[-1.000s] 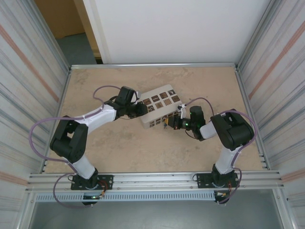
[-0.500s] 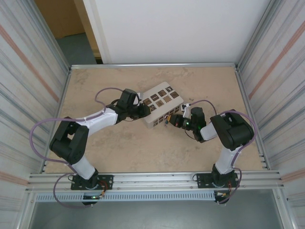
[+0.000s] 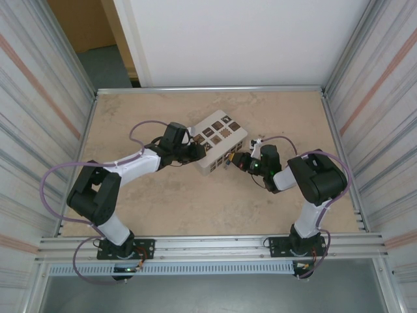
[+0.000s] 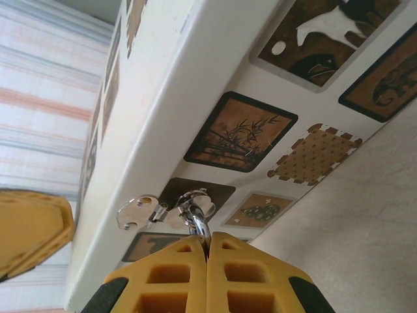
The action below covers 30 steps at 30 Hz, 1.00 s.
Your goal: Unlock the padlock with the key
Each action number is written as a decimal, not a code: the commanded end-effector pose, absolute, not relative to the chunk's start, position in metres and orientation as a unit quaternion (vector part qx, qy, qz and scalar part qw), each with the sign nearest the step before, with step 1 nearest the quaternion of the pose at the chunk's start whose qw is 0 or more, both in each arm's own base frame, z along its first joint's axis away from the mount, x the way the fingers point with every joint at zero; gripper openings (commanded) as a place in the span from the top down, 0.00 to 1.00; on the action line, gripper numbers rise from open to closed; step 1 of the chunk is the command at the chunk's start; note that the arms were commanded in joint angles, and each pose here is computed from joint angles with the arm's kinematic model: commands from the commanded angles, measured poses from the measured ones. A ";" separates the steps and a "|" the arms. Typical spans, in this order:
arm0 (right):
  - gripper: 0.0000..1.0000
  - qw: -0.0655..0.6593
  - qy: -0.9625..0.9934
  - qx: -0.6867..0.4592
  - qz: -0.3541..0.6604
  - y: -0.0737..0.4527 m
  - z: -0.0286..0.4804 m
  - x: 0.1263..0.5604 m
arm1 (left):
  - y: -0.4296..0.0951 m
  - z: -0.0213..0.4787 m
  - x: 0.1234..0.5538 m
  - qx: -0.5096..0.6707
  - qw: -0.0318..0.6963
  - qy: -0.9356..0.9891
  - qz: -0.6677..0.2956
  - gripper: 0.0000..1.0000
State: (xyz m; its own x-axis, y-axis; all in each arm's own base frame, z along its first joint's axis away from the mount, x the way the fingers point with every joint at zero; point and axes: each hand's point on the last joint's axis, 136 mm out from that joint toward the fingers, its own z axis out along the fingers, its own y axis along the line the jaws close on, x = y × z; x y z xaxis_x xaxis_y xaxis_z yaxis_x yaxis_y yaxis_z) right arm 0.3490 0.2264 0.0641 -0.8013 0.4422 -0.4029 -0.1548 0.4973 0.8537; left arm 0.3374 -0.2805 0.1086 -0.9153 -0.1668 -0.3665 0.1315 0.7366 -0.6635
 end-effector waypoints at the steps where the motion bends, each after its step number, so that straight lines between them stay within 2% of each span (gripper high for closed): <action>1: 1.00 0.326 0.792 0.103 0.506 0.228 0.081 0.366 | -0.263 0.056 0.295 -0.026 0.116 0.945 -0.305 0.85; 17: 1.00 0.353 0.787 0.138 0.487 0.205 0.084 0.380 | -0.259 0.063 0.295 -0.028 0.124 0.942 -0.310 0.84; 25: 1.00 0.364 0.798 0.124 0.464 0.194 0.090 0.375 | -0.262 0.077 0.299 -0.028 0.138 0.935 -0.325 0.77; 30: 1.00 0.374 0.806 0.098 0.448 0.192 0.105 0.372 | -0.266 0.093 0.303 -0.025 0.155 0.927 -0.341 0.68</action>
